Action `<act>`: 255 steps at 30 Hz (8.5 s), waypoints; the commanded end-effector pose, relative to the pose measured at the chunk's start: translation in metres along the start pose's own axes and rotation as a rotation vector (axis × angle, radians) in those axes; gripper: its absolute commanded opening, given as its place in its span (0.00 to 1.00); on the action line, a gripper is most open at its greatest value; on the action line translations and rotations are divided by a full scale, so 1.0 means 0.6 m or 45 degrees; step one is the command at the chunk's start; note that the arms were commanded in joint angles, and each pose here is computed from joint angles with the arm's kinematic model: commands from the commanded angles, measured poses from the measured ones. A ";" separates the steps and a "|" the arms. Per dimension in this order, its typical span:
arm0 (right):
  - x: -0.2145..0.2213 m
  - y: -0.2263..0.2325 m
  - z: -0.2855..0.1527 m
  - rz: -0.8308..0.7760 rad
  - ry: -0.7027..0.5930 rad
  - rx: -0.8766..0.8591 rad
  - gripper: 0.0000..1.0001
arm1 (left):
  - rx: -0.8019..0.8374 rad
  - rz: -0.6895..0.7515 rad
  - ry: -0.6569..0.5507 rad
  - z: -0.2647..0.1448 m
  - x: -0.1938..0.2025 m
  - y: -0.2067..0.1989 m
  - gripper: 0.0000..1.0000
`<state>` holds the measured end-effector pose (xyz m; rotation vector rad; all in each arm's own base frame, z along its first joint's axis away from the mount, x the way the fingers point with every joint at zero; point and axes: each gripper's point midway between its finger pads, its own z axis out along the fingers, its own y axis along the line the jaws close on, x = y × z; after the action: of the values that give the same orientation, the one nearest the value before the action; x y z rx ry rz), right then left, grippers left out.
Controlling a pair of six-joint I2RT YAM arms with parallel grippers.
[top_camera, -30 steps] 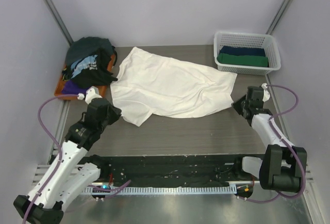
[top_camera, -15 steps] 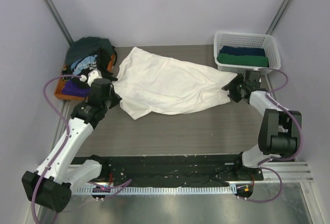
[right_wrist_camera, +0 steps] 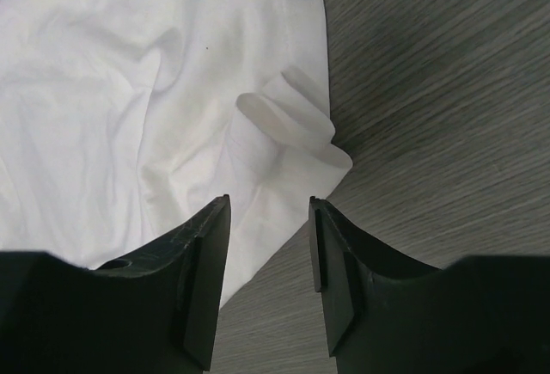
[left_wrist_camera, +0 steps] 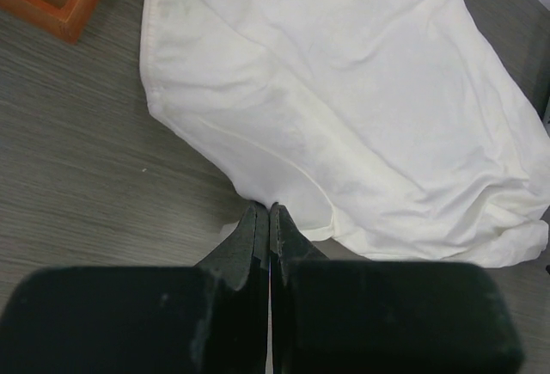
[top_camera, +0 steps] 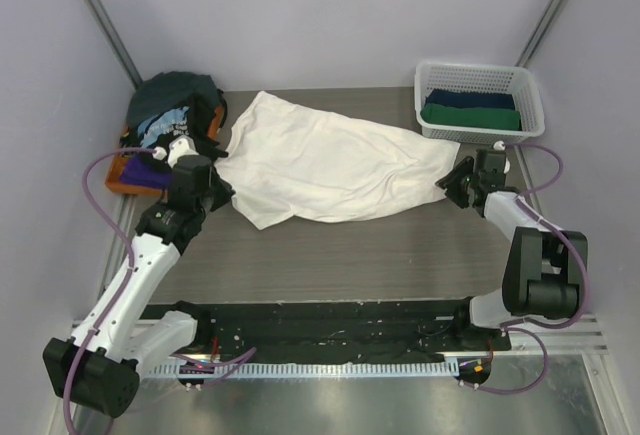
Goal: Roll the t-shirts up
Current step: Flatten out the T-shirt at the center of the board.
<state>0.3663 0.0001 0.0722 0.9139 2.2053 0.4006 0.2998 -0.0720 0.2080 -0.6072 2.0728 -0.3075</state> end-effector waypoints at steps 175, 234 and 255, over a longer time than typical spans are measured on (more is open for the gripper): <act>0.020 -0.067 0.035 -0.041 -0.013 0.216 0.12 | 0.038 0.102 -0.137 -0.064 -0.048 0.008 0.00; 0.135 -0.103 -0.116 0.259 0.096 0.205 0.73 | 0.045 0.105 -0.127 -0.066 -0.038 0.014 0.00; 0.133 -0.122 -0.073 0.487 0.073 0.340 0.55 | 0.041 0.110 -0.125 -0.069 -0.035 0.018 0.00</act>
<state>0.2581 0.0131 0.0285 1.4390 2.1990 0.3765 0.2708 -0.0544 0.2358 -0.5128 2.0126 -0.2592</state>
